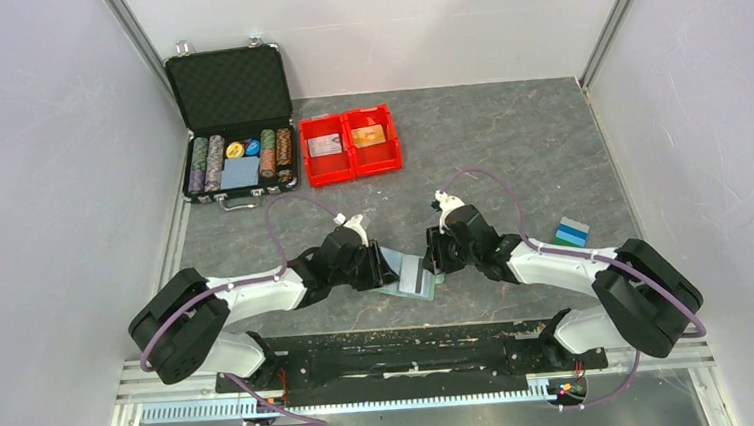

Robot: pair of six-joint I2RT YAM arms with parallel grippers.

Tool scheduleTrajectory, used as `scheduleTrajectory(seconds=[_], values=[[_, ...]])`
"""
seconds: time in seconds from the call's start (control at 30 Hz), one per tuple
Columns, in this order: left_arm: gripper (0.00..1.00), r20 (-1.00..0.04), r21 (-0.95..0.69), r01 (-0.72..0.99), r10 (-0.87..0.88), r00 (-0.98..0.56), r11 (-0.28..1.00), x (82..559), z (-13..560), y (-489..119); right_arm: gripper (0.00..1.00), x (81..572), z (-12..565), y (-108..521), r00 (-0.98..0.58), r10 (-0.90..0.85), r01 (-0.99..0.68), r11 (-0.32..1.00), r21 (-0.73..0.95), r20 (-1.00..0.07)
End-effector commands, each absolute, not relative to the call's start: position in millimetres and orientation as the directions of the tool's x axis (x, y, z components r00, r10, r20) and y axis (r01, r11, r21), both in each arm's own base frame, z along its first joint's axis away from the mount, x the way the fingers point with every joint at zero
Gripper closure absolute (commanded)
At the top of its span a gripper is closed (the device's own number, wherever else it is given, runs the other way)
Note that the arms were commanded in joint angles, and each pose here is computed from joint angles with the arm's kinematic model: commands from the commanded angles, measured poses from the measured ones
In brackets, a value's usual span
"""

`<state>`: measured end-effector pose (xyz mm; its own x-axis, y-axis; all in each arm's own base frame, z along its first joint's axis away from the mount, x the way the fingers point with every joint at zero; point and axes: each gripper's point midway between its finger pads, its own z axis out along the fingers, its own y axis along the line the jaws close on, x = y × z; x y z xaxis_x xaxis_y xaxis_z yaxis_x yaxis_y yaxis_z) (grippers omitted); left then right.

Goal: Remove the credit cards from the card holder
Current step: Remove the credit card from the card holder.

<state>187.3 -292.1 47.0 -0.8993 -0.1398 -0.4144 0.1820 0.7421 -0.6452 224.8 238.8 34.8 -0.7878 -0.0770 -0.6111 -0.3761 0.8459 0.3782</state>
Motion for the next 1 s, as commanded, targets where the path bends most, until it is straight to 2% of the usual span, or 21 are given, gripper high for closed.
scheduleTrajectory(seconds=[0.0, 0.33, 0.73, 0.97], values=[[0.59, -0.422, -0.652, 0.205, -0.124, -0.898, 0.73, 180, 40, -287, 0.62, 224, 29, 239, -0.785, -0.082, -0.388, 0.837, 0.385, -0.613], [0.59, -0.406, -0.687, 0.196, -0.145, -0.902, 0.7, 184, 43, -298, 0.63, 220, 13, 243, -0.797, -0.093, -0.4, 0.821, 0.407, -0.597], [0.58, -0.373, -0.726, 0.189, -0.147, -0.916, 0.662, 179, 45, -306, 0.75, 221, 6, 242, -0.781, -0.153, -0.446, 0.815, 0.369, -0.606], [0.56, -0.391, -0.724, 0.187, -0.172, -0.904, 0.664, 179, 53, -299, 0.65, 222, 47, 259, -0.779, -0.063, -0.436, 0.768, 0.468, -0.623]])
